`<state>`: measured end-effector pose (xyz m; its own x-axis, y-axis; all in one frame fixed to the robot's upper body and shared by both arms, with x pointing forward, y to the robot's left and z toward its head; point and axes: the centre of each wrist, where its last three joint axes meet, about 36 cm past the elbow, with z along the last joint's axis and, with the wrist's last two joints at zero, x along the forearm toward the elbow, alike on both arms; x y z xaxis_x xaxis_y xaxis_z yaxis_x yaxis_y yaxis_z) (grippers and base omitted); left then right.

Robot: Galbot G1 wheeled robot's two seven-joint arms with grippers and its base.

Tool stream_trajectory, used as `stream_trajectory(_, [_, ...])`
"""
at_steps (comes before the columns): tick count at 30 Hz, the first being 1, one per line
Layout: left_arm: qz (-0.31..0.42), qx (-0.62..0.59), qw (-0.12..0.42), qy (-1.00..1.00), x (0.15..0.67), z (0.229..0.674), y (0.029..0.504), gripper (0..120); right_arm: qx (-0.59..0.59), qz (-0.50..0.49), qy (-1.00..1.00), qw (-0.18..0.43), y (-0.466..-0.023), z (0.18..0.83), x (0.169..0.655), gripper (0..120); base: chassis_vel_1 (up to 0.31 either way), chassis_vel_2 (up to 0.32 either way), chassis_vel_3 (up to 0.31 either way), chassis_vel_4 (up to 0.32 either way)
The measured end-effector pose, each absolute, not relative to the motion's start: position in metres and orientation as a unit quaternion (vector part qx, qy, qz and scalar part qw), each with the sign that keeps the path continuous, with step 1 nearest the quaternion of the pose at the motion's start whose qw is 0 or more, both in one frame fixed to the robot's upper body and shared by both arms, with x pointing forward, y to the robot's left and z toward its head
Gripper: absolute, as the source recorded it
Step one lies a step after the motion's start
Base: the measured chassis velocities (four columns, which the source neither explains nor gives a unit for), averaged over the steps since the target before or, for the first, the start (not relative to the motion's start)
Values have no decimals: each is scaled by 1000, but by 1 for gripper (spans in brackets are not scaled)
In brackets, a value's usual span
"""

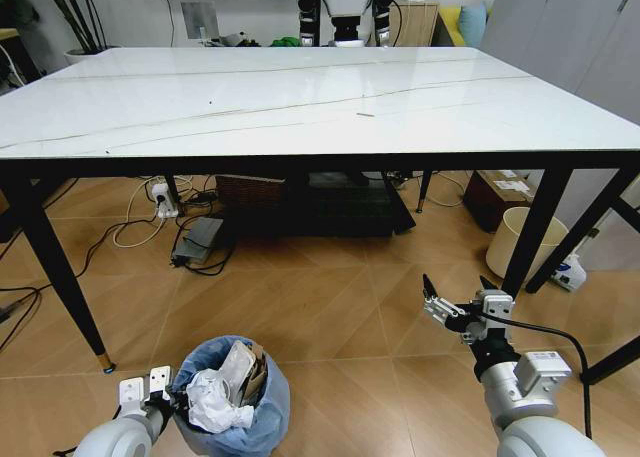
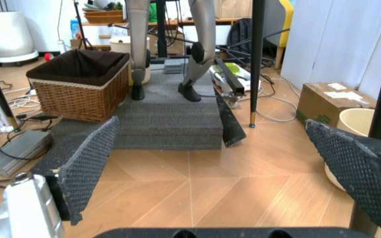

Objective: Pick up the trash bin and place the trash from the table into it.

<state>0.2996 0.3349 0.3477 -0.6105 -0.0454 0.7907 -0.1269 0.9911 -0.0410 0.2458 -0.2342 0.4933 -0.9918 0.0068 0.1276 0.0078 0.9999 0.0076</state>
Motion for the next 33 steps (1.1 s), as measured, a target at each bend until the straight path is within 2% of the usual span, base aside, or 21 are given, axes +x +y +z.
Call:
stream_trajectory(4, [48,49,439,-896,300,348,335,4,-4,-4,-998,64,-234,493,246,100,0,0,0,0])
stream_trajectory(7, [49,49,434,-898,300,348,334,19,-4,-5,-998,64,-234,493,246,100,0,0,0,0])
stream_trajectory(9, [48,49,431,-900,300,348,333,22,-4,-5,-998,64,-234,493,246,100,0,0,0,0])
stream_trajectory(12, [43,42,420,-905,296,354,331,37,-6,-6,-998,62,-236,494,247,100,0,0,0,0])
stream_trajectory(13, [43,42,420,-905,296,354,331,37,-6,-6,-998,62,-236,494,247,100,0,0,0,0])
stream_trajectory(15, [39,37,413,-909,294,360,329,48,-8,-7,-998,59,-238,495,248,100,0,0,0,0])
stream_trajectory(17, [35,33,408,-912,293,362,329,51,-8,-8,-998,58,-238,495,248,100,0,0,0,0])
stream_trajectory(19, [18,23,395,-918,289,368,329,61,-9,-8,-998,57,-240,496,249,100,0,0,0,0])
stream_trajectory(20, [18,23,395,-918,289,368,329,61,-9,-8,-998,57,-240,496,249,100,0,0,0,0])
stream_trajectory(23, [5,14,383,-924,283,377,327,75,-9,-8,-998,56,-241,497,249,100,0,0,0,0])
stream_trajectory(24, [5,14,383,-924,283,377,327,75,-9,-8,-998,56,-241,497,249,100,0,0,0,0])
stream_trajectory(27, [3,17,380,-925,281,380,324,90,-9,-8,-998,57,-241,496,250,100,0,0,0,0])
stream_trajectory(28, [3,17,380,-925,281,380,324,90,-9,-8,-998,57,-241,496,250,100,0,0,0,0])
stream_trajectory(30, [5,18,375,-927,281,384,320,98,-9,-9,-998,58,-241,495,250,100,0,0,0,0])
stream_trajectory(33, [11,15,355,-935,282,395,314,100,-9,-9,-998,58,-241,496,250,100,0,0,0,0])
